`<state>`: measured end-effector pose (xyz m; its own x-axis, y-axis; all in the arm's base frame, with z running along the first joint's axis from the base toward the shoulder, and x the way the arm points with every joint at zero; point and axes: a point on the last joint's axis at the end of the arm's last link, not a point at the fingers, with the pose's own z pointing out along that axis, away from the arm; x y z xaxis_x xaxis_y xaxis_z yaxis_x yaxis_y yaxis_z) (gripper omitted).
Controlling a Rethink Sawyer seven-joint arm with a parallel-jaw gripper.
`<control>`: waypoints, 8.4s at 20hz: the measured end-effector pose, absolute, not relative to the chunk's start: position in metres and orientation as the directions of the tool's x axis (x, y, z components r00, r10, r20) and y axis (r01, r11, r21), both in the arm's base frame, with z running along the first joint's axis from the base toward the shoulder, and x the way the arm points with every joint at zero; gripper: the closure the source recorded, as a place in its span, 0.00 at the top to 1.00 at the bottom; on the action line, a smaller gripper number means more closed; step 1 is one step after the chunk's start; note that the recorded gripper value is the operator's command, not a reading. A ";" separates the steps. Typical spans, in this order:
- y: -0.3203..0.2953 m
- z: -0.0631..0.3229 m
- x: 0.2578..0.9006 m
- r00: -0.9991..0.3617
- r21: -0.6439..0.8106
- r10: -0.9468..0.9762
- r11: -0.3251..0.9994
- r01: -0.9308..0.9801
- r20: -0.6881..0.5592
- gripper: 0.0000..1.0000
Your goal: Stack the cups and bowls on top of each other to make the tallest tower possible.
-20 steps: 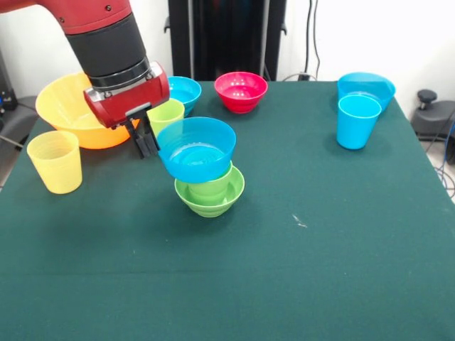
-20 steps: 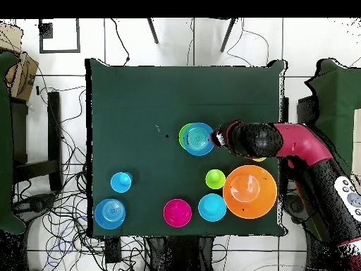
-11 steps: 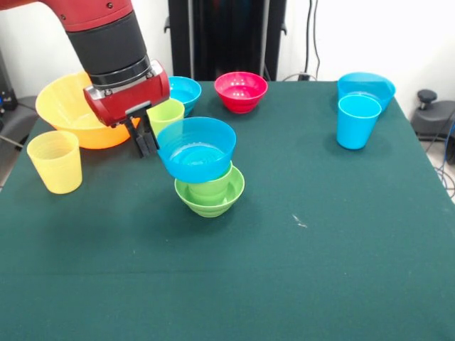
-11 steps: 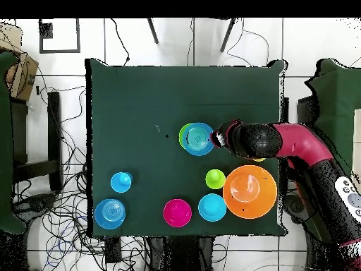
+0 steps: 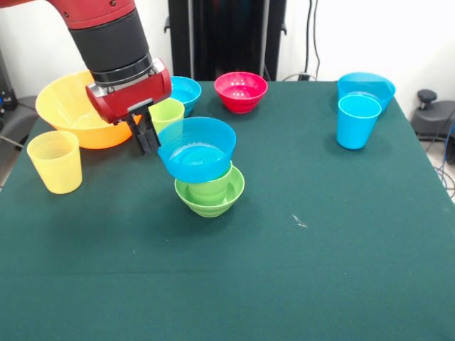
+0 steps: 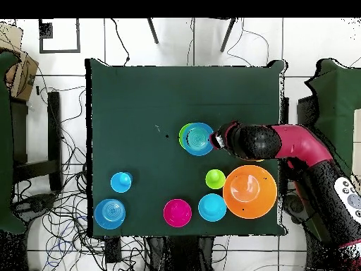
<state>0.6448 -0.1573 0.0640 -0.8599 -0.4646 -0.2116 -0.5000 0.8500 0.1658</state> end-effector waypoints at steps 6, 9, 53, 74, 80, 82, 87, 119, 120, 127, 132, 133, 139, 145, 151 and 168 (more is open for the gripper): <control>-0.155 0.063 0.645 -0.857 0.162 -0.468 0.848 -0.504 -0.215 0.00; -0.154 0.063 0.646 -0.856 0.159 -0.467 0.849 -0.504 -0.221 0.00; -0.176 0.060 0.637 -0.873 0.166 -0.434 0.865 -0.473 -0.221 0.00; -0.176 0.058 0.636 -0.874 0.168 -0.434 0.865 -0.472 -0.221 0.00; -0.179 0.054 0.633 -0.877 0.176 -0.426 0.868 -0.465 -0.222 0.00; -0.182 0.051 0.632 -0.880 0.181 -0.418 0.870 -0.459 -0.225 0.00; -0.189 0.039 0.625 -0.891 0.206 -0.388 0.876 -0.436 -0.236 0.00; -0.189 0.033 0.615 -0.888 0.252 -0.348 0.869 -0.426 -0.300 0.00; -0.189 0.037 0.614 -0.886 0.251 -0.350 0.867 -0.429 -0.306 0.00; -0.199 0.071 0.599 -0.861 0.222 -0.359 0.864 -0.453 -0.359 0.00; -0.205 0.083 0.589 -0.842 0.185 -0.354 0.871 -0.456 -0.408 0.00; -0.204 0.084 0.587 -0.835 0.174 -0.355 0.872 -0.458 -0.420 0.00; -0.189 0.077 0.579 -0.777 0.095 -0.387 0.866 -0.492 -0.496 0.00; -0.153 0.053 0.575 -0.707 -0.011 -0.488 0.827 -0.562 -0.512 0.00; -0.094 0.039 0.575 -0.657 -0.030 -0.488 0.815 -0.578 -0.574 0.00; -0.071 0.047 0.577 -0.680 0.029 -0.377 0.863 -0.505 -0.629 0.00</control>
<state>0.5766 -0.0710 0.0471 -0.6800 -0.3773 -0.6287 -0.5051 0.8626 0.0287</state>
